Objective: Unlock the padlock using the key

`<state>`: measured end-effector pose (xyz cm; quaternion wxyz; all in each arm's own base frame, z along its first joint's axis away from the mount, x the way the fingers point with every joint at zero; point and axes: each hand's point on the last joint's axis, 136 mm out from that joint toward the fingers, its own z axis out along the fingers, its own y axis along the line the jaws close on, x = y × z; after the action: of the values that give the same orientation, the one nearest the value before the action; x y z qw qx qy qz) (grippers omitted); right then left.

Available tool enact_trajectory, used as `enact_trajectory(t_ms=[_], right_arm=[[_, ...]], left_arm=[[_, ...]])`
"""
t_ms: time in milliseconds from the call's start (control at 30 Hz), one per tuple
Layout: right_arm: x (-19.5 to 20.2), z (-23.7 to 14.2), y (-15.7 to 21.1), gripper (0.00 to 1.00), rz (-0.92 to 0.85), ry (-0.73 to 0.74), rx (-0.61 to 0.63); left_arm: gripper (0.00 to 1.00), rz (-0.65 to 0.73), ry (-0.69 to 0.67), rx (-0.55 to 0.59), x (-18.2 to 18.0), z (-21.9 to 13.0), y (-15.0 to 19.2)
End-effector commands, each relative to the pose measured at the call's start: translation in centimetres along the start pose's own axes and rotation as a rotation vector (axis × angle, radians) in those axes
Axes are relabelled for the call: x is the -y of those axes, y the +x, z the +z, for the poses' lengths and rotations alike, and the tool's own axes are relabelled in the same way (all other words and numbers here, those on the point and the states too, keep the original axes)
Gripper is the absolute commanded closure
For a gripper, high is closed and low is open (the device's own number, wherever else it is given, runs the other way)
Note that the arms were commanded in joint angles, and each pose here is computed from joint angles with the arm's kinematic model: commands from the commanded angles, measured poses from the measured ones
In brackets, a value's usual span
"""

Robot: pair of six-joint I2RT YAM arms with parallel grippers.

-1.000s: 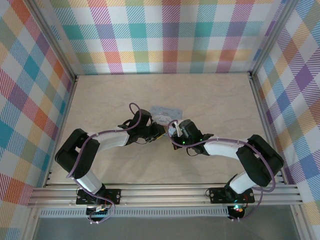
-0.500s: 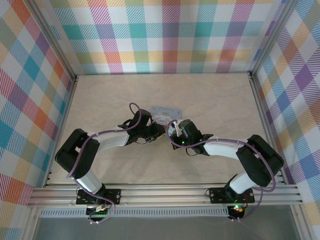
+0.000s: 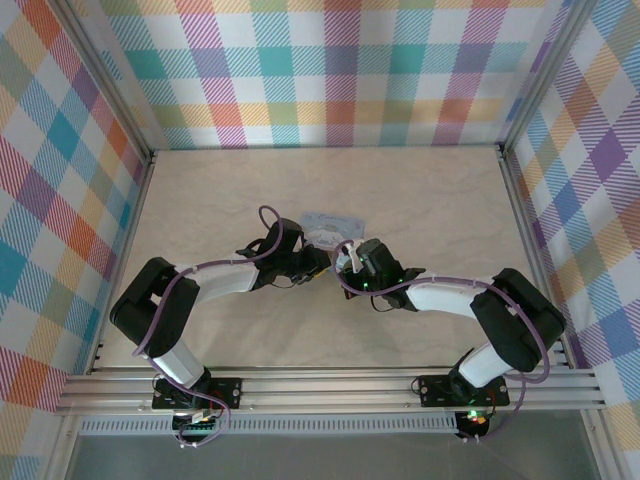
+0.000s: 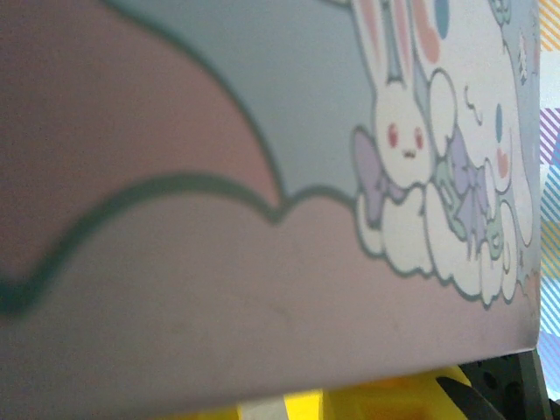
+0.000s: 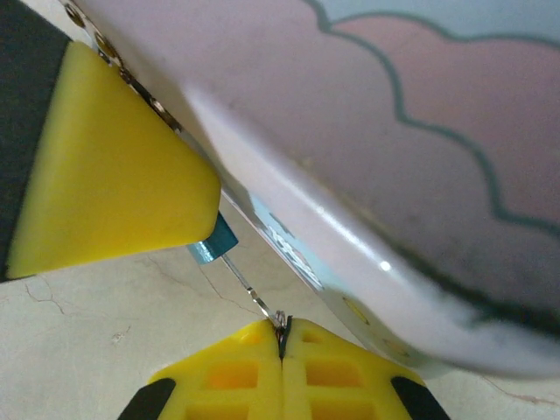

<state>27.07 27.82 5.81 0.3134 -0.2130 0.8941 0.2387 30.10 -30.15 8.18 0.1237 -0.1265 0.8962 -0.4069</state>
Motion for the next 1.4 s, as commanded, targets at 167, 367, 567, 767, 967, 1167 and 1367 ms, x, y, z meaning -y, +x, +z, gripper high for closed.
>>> enact_trajectory(t_ms=[167, 367, 567, 767, 967, 1167, 1367], right_arm=[[-1.1, 0.0, -2.4, 0.97, -0.028, -0.026, 0.082], [-1.2, 0.0, -2.7, 0.97, -0.055, -0.021, 0.112], [-1.3, -0.1, -3.7, 0.98, -0.081, -0.021, 0.166], [-1.6, 0.0, -4.1, 0.98, -0.092, -0.035, 0.187], [-1.7, 0.0, -4.5, 0.98, -0.102, -0.036, 0.207], [-1.9, 0.0, -5.1, 0.98, -0.122, -0.043, 0.231], [-2.0, 0.3, -5.2, 0.97, -0.145, -0.044, 0.241]], left_arm=[[0.87, 0.007, 0.045, -0.032, 2.2, 0.2, 0.6], [0.88, 0.003, 0.041, -0.037, 2.3, 0.2, 0.8], [0.89, 0.0, 0.036, -0.044, 2.2, 0.3, 1.0], [0.89, -0.002, 0.031, -0.049, 2.1, 0.4, 1.3], [0.89, 0.0, 0.028, -0.056, 2.2, 0.6, 1.5], [0.89, -0.002, 0.027, -0.059, 2.3, 0.6, 1.6], [0.89, 0.0, 0.025, -0.063, 2.3, 0.8, 1.7]])
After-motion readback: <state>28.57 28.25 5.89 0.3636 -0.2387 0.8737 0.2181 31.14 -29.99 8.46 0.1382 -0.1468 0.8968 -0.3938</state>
